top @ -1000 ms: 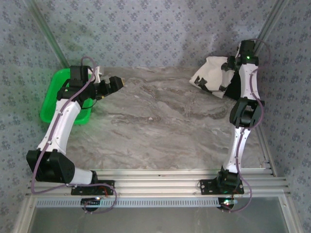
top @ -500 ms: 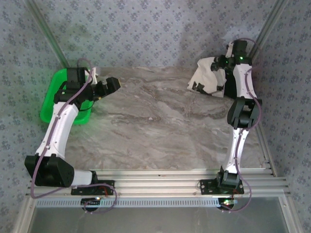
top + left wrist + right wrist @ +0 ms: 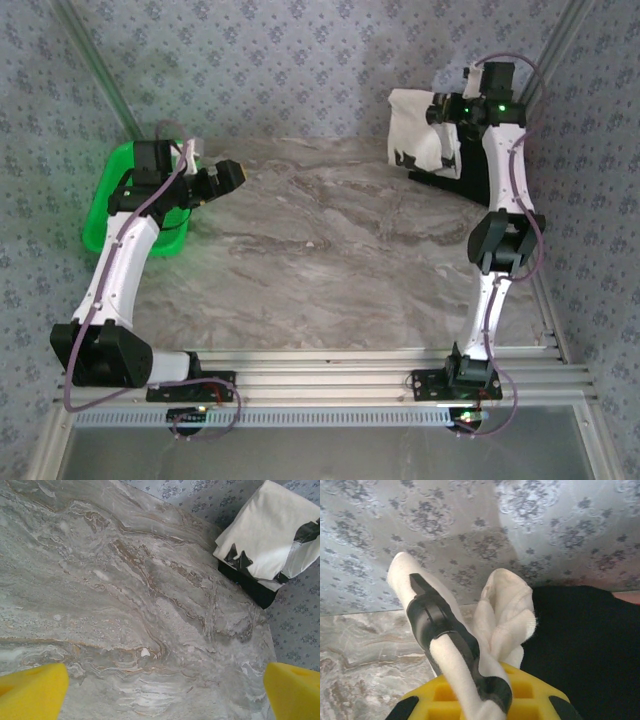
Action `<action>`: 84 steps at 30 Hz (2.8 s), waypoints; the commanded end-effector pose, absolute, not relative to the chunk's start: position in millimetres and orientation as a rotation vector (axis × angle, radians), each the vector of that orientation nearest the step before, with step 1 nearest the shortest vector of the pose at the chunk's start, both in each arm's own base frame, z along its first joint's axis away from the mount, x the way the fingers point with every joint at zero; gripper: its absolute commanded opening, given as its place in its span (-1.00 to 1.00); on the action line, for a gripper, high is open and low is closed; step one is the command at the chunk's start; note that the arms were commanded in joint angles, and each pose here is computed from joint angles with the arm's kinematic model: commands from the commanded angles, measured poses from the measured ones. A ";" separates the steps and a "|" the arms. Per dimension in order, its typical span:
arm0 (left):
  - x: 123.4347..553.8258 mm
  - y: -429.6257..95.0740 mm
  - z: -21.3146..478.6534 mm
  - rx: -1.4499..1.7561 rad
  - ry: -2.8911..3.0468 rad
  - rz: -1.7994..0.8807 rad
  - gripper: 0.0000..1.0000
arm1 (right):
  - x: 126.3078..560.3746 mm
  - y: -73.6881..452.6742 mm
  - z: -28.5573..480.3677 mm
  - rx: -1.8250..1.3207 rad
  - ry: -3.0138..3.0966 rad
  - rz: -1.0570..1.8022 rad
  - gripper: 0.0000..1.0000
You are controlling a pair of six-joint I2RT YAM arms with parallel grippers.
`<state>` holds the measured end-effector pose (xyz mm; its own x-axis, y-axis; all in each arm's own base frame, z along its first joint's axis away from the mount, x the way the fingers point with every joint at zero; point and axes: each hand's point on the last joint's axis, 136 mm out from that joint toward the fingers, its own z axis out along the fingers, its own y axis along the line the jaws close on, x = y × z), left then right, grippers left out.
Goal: Fold and stack the t-shirts
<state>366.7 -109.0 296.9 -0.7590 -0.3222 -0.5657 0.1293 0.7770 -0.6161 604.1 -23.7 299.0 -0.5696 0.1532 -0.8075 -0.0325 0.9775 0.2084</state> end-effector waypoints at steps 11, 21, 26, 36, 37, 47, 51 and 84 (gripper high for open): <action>364.5 -111.4 298.0 -0.127 2.282 -0.894 0.99 | 594.4 -114.8 293.9 0.198 2.181 -0.104 -1.00; 361.3 -109.5 292.1 -0.137 2.315 -0.876 0.99 | 608.1 -154.0 237.0 0.275 2.244 -0.349 -0.49; 352.8 -106.7 280.5 -0.152 2.362 -0.853 0.99 | 595.8 -188.9 214.4 0.395 2.267 -0.593 0.18; 346.8 -100.7 284.1 -0.131 2.338 -0.808 0.99 | 554.4 -174.9 251.2 0.650 2.172 -0.379 0.64; 347.0 -98.9 284.1 -0.141 2.327 -0.807 0.99 | 549.6 -163.8 258.3 0.655 2.146 -0.290 0.65; 339.5 -52.6 271.8 -0.234 2.222 -0.640 0.99 | 401.6 -19.1 223.6 0.477 2.172 0.256 0.83; 337.9 -17.3 245.5 -0.308 2.192 -0.431 0.99 | 332.1 4.0 176.4 0.354 2.207 0.207 1.00; 396.2 6.1 90.2 -0.009 1.944 -0.105 0.99 | 389.0 -26.1 85.0 0.083 1.964 -0.130 1.00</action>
